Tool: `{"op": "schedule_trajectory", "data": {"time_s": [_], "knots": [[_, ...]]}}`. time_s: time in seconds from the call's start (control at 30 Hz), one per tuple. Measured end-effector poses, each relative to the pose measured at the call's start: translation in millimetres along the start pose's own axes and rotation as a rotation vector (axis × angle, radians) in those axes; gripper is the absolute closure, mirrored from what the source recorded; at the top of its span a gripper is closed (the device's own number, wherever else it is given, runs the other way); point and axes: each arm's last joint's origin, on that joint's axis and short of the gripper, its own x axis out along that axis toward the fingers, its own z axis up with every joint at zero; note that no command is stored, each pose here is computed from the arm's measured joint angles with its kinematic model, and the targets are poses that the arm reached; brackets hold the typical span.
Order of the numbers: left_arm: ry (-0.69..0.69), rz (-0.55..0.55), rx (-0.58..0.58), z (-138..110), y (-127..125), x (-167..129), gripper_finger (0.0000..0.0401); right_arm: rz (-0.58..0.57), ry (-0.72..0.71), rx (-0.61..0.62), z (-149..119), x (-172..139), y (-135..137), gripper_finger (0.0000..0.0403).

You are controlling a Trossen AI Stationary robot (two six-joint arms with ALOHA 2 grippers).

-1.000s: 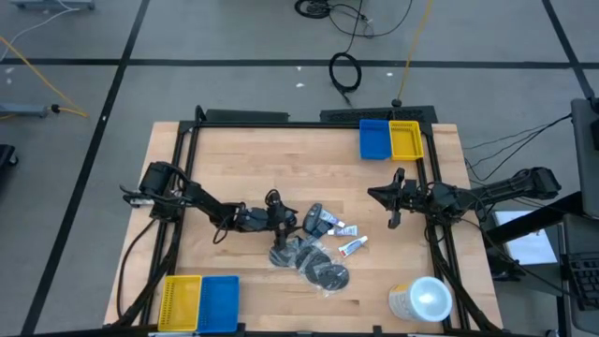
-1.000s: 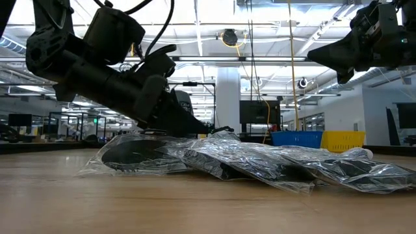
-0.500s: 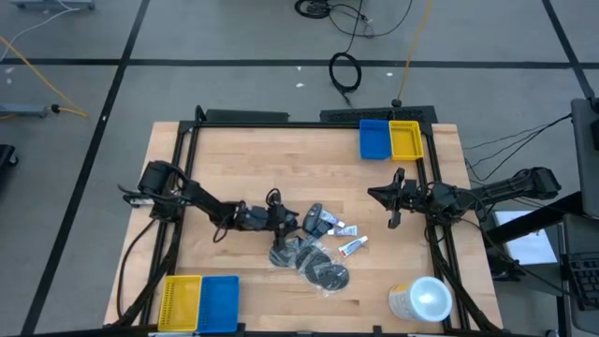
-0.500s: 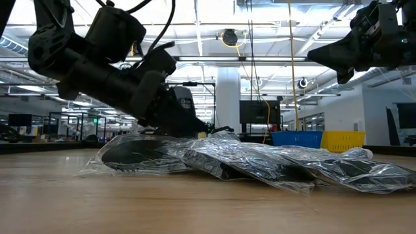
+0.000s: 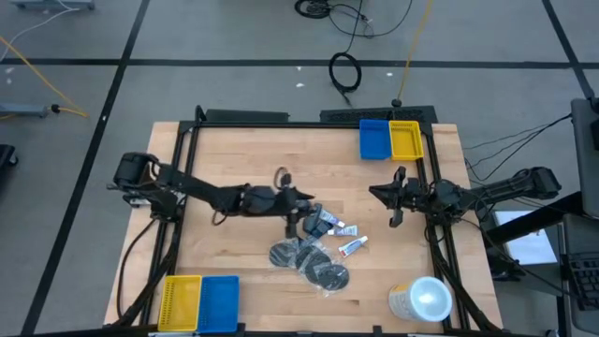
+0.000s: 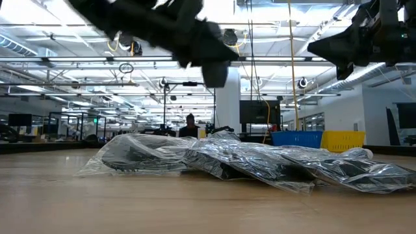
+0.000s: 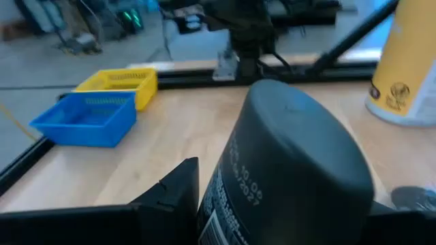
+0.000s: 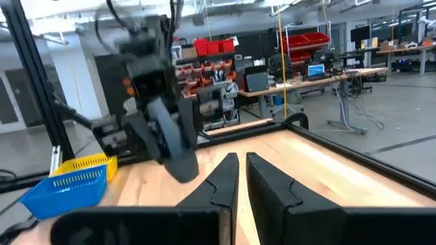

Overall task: Pick & Place Travel size toiletries
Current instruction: Put the black deodorant into the top yellow bin

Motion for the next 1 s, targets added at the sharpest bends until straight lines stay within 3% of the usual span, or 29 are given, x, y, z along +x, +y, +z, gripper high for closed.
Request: {"op": "schedule_trajectory", "data": {"time_s": [0.13,0.2,0.37,0.7,0.9,1.0], "knots": [[0.042,0.032,0.005,38,15,10,0.0236,0.082,0.089,-0.057,-5,5,4,0.0374],[0.019,0.048,-0.005,55,23,11,0.0236,0.094,0.096,-0.07,6,12,9,0.0367],[-0.087,-0.058,-0.023,85,34,12,0.0236,0.088,0.143,-0.11,18,32,18,0.0331],[-0.161,-0.096,-0.026,93,35,13,0.0236,0.088,0.117,-0.204,37,74,36,0.0246],[-0.17,-0.097,-0.027,94,36,13,0.0236,0.046,0.145,-0.218,38,99,35,0.0214],[-0.172,-0.099,-0.022,94,35,13,0.0236,0.087,0.161,-0.215,36,109,34,0.0202]]}}
